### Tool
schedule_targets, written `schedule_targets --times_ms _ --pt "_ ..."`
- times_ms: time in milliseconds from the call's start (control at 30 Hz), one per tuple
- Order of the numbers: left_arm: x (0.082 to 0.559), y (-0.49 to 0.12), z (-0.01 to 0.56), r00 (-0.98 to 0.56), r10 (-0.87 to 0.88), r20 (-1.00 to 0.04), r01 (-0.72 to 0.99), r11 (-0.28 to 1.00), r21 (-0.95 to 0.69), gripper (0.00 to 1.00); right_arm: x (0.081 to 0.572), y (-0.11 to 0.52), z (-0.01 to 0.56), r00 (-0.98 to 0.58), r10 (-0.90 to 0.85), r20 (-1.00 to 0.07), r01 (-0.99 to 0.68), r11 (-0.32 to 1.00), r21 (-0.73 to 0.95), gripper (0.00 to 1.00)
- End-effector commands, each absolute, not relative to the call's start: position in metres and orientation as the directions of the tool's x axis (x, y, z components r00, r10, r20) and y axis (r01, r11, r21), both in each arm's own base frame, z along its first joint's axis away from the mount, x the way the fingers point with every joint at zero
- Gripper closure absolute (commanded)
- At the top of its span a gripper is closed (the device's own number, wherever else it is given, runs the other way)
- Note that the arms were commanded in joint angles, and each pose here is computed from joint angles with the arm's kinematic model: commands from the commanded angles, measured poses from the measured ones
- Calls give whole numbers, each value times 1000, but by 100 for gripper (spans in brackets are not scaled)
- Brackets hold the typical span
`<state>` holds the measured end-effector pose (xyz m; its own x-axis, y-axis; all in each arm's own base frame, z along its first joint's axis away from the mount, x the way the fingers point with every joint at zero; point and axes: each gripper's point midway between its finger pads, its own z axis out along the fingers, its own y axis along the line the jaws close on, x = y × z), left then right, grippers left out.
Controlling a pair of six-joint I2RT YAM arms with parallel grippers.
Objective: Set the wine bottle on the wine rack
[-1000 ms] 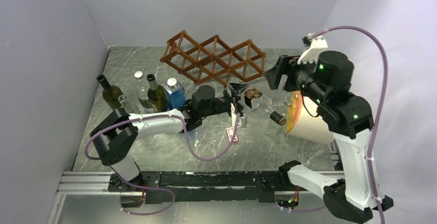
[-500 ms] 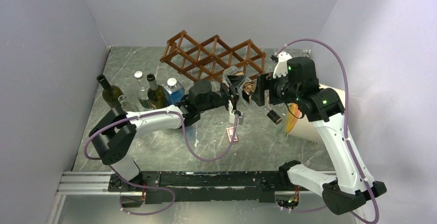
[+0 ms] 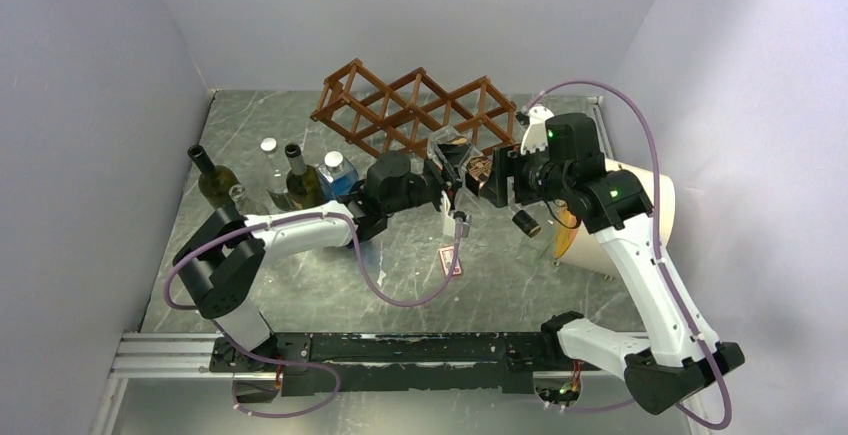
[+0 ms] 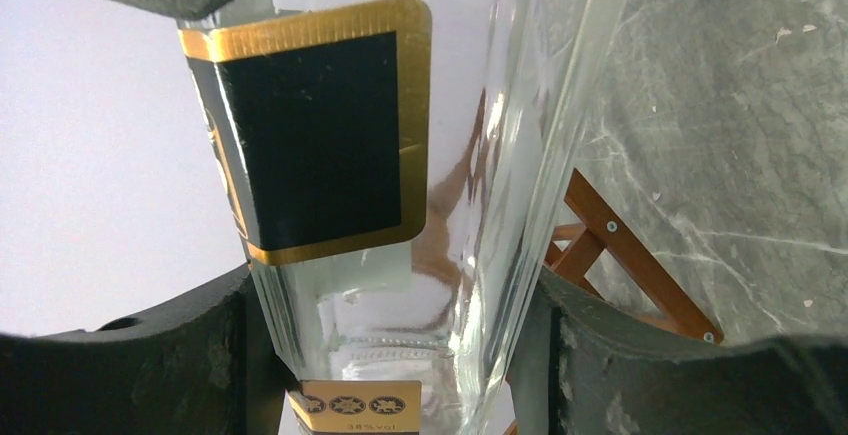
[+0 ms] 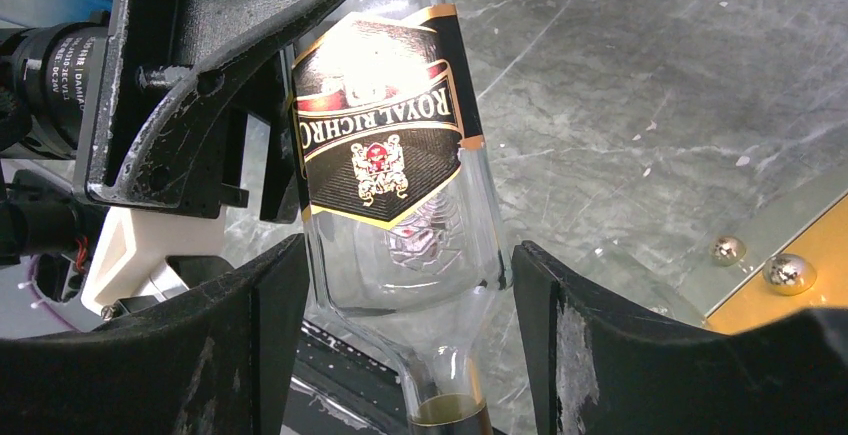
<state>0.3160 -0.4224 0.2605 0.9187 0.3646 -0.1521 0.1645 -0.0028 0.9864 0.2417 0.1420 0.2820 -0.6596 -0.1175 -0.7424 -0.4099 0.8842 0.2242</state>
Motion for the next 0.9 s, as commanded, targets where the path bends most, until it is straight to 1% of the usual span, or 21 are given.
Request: schedule_targets --times_ms 0,67,200,267,300,367,433,533,567,600,633,700,733,800,867 --pt "303 -421 390 953 300 -46 -42 281 959 93 248 153 274 -666 -126 -735 -435 866 246 43" --pt "302 -420 394 954 291 -67 -22 293 956 93 251 155 270 -667 -142 -731 -446 862 240 45" --pt "300 -419 396 957 278 -80 -5 294 956 93 252 158 267 -681 -150 -717 -448 860 245 41" --pt "301 -419 395 957 278 -80 -4 289 957 93 255 154 265 -688 -140 -712 -420 877 233 40" --pt "301 -418 396 957 279 -80 -4 289 957 93 257 152 266 -682 -133 -720 -411 883 225 42" --pt "303 -417 396 956 282 -82 -3 289 957 93 259 152 270 -657 -111 -746 -405 886 225 50" --pt "304 -416 396 956 282 -85 -2 293 956 93 260 150 272 -651 -101 -752 -395 892 222 54" --pt "304 -415 398 957 278 -88 1 300 954 93 256 152 274 -670 -139 -729 -421 880 219 53" --pt "305 -414 398 956 279 -89 2 299 954 93 256 152 273 -668 -150 -729 -429 878 213 51" --pt "305 -414 399 957 276 -88 1 302 953 93 256 154 273 -662 -159 -732 -444 870 213 46" --pt "305 -413 399 957 277 -89 1 303 953 93 256 154 272 -655 -167 -737 -455 866 207 39" --pt "305 -413 399 957 276 -87 0 301 953 93 257 153 273 -641 -165 -750 -455 868 198 22" --pt "305 -413 399 957 277 -86 -1 299 954 93 257 151 274 -634 -164 -756 -453 871 191 18" --pt "305 -413 399 956 280 -83 -4 298 955 93 259 148 275 -622 -160 -766 -441 880 175 13" --pt "305 -413 398 957 280 -81 -6 296 955 93 261 146 274 -624 -160 -765 -430 887 165 11"
